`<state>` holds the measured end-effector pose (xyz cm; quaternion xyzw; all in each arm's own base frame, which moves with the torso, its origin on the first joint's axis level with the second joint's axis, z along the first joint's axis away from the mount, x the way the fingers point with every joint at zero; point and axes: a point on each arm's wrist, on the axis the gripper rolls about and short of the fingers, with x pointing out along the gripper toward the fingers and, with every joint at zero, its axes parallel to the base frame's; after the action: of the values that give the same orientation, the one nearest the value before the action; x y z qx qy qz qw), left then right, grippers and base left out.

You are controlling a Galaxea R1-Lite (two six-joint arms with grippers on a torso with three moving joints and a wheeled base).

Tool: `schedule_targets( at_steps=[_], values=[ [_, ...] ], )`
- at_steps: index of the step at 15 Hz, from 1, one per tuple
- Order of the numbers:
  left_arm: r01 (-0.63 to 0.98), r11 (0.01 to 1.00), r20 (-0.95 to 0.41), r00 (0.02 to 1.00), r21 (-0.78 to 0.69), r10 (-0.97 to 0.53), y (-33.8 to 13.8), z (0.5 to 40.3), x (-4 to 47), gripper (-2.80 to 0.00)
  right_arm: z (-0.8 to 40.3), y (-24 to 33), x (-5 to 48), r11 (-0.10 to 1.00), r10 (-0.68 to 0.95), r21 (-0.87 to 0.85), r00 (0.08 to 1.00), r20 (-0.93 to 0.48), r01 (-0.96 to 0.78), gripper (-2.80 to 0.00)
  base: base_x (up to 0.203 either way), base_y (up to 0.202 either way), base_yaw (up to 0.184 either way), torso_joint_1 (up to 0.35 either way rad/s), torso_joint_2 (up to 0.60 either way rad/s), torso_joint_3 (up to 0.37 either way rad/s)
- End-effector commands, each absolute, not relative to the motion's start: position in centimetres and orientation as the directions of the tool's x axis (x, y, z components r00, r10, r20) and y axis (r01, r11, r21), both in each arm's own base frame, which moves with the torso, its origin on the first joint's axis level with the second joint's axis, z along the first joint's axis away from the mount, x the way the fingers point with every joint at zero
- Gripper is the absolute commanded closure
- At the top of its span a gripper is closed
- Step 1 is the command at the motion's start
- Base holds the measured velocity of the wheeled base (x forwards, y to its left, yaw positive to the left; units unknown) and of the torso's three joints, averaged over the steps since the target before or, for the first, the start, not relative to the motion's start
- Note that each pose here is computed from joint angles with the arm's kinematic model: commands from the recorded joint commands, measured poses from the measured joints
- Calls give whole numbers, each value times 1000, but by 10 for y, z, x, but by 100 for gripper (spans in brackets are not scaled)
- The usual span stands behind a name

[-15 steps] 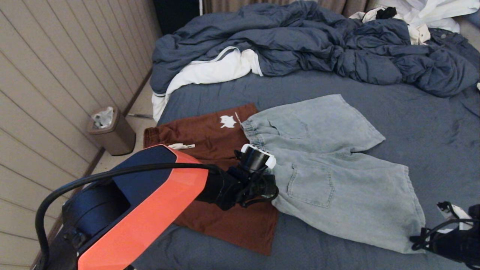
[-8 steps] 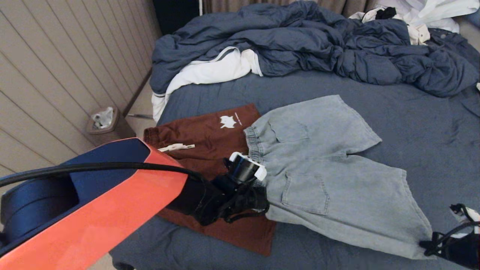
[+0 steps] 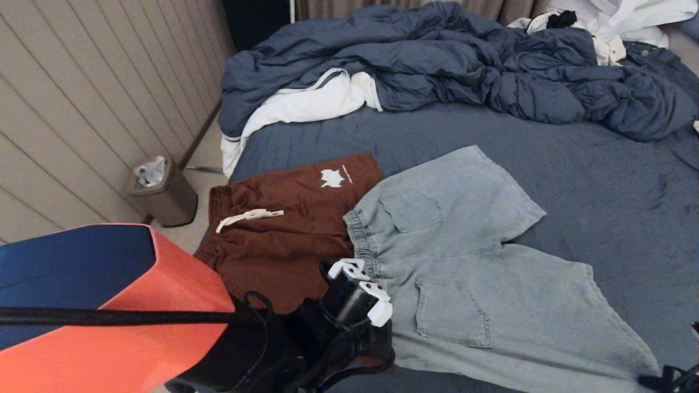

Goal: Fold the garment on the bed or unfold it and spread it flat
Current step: Fold the blue shorts

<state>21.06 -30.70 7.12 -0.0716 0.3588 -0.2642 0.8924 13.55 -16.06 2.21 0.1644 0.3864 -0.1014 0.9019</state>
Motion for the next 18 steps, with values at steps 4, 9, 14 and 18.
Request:
schedule_targets(
  at_steps=[4,9,14,18],
  values=[
    [442,828,-588,586,-345,-558,-289,91,174,0,52,-142,112,937,-118,178,752,-649,301,0,0,0,0,0,0,0],
    [446,821,-583,581,-356,-569,-288,82,159,0,67,-133,99,939,-113,199,797,-593,280,0,0,0,0,0,0,0],
    [445,813,-548,601,-375,-582,-279,94,151,0,110,-131,102,951,-140,173,857,-495,255,0,0,0,0,0,0,0],
    [390,815,-469,676,-428,-569,-275,118,184,0,174,-134,139,956,-29,245,886,-463,159,0,0,0,0,0,0,0]
  ],
)
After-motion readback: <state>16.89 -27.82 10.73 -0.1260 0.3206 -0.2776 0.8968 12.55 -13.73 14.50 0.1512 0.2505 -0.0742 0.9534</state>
